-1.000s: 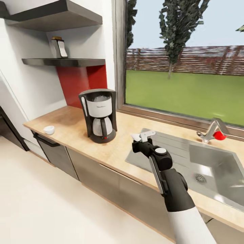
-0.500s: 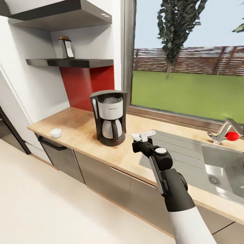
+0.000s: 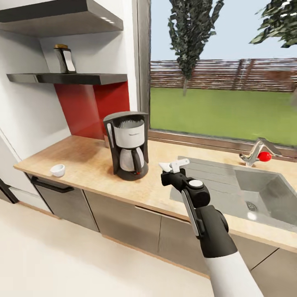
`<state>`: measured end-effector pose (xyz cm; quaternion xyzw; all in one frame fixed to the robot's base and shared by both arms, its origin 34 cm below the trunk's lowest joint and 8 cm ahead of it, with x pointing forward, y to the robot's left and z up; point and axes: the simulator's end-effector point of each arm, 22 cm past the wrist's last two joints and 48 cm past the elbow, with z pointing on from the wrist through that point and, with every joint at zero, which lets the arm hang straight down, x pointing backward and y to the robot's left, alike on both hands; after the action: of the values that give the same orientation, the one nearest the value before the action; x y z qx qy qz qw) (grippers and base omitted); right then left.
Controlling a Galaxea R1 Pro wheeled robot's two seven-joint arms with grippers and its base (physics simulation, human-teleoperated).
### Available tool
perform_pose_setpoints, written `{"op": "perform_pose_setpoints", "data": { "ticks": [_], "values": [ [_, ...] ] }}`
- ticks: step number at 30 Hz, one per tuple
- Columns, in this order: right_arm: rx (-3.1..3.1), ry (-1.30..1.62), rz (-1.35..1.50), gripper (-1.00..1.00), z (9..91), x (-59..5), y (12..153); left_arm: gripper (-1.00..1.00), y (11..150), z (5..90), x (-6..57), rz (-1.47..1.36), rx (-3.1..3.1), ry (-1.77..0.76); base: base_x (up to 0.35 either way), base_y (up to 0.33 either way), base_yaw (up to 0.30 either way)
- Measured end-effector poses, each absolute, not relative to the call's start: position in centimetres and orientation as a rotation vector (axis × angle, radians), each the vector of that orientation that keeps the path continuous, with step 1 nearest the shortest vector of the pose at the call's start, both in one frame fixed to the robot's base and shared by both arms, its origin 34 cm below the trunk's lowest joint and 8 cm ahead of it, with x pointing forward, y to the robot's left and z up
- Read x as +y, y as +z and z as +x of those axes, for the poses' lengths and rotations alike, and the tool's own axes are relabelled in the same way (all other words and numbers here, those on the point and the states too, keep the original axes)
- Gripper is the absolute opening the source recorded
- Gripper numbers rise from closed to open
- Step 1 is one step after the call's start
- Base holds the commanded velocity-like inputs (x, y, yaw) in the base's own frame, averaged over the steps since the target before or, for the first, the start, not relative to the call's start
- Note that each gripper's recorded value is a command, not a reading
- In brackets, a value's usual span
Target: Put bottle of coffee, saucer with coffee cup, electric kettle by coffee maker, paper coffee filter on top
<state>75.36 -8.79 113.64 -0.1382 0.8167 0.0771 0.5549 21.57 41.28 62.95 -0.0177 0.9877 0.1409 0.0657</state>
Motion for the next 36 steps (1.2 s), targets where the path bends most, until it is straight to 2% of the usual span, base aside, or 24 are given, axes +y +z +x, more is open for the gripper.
{"op": "perform_pose_setpoints", "data": {
  "ticks": [12,30,36],
  "values": [
    [1.922,0.181,-0.327,-1.00,75.26,-8.78,114.11,1.00,63.04,21.91,41.28,-0.055,2.970,0.424,0.000,0.015,-0.253],
    [1.918,0.178,-0.323,-1.00,75.28,-8.92,114.32,1.00,63.07,21.91,41.39,-0.052,2.969,0.425,0.000,0.001,-0.012],
    [1.918,0.179,-0.324,-1.00,75.25,-8.91,114.36,1.00,63.08,21.93,41.38,-0.049,2.969,0.425,0.000,0.220,-0.106]
  ]
}}
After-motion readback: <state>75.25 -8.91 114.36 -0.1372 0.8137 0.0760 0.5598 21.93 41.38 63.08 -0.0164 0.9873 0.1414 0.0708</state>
